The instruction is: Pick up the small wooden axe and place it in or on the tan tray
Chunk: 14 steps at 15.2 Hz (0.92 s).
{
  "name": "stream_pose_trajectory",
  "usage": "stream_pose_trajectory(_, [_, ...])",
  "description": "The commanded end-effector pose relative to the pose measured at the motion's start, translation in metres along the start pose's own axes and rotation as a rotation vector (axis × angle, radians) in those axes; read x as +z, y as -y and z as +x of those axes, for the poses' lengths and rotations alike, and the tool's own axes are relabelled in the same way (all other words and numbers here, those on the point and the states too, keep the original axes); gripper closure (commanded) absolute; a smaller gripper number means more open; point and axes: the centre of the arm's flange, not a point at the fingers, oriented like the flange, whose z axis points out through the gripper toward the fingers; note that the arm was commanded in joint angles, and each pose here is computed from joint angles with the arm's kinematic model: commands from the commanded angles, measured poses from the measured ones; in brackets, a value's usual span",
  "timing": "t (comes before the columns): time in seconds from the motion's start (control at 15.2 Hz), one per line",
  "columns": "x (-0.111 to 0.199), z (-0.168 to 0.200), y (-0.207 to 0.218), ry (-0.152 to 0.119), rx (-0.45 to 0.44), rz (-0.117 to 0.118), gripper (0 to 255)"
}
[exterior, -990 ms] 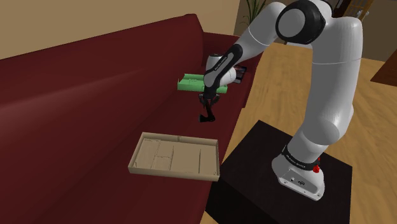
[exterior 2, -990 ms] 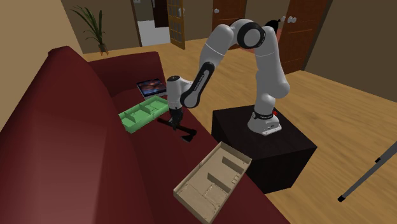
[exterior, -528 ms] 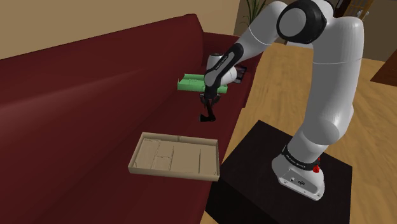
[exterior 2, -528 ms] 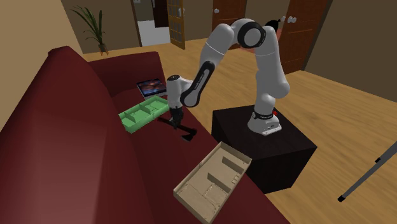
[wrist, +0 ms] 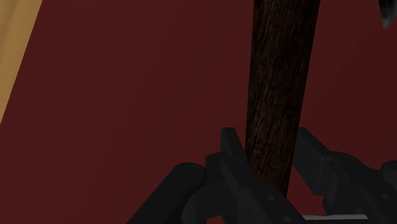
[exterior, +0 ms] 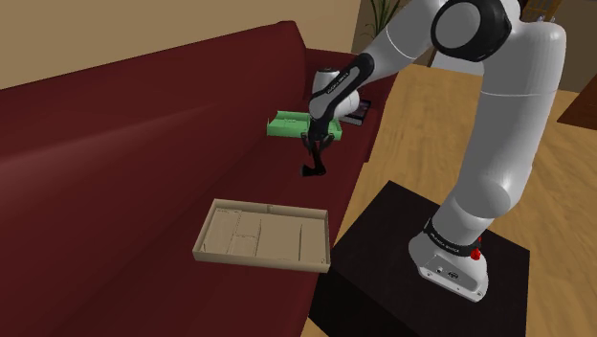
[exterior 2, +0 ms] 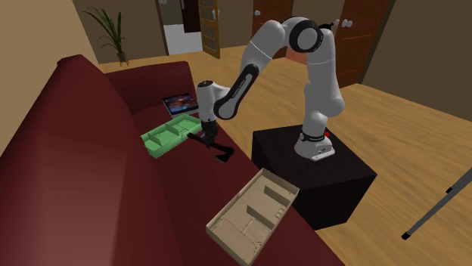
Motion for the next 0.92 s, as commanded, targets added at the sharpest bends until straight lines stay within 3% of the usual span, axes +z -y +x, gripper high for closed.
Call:
stream_pose_trajectory(0.0, [-0.01, 0.0, 0.0, 0.0, 0.0, 0.0, 255])
stream_pose_trajectory(0.86, [-0.075, 0.001, 0.001, 0.0, 0.0, 0.0, 255])
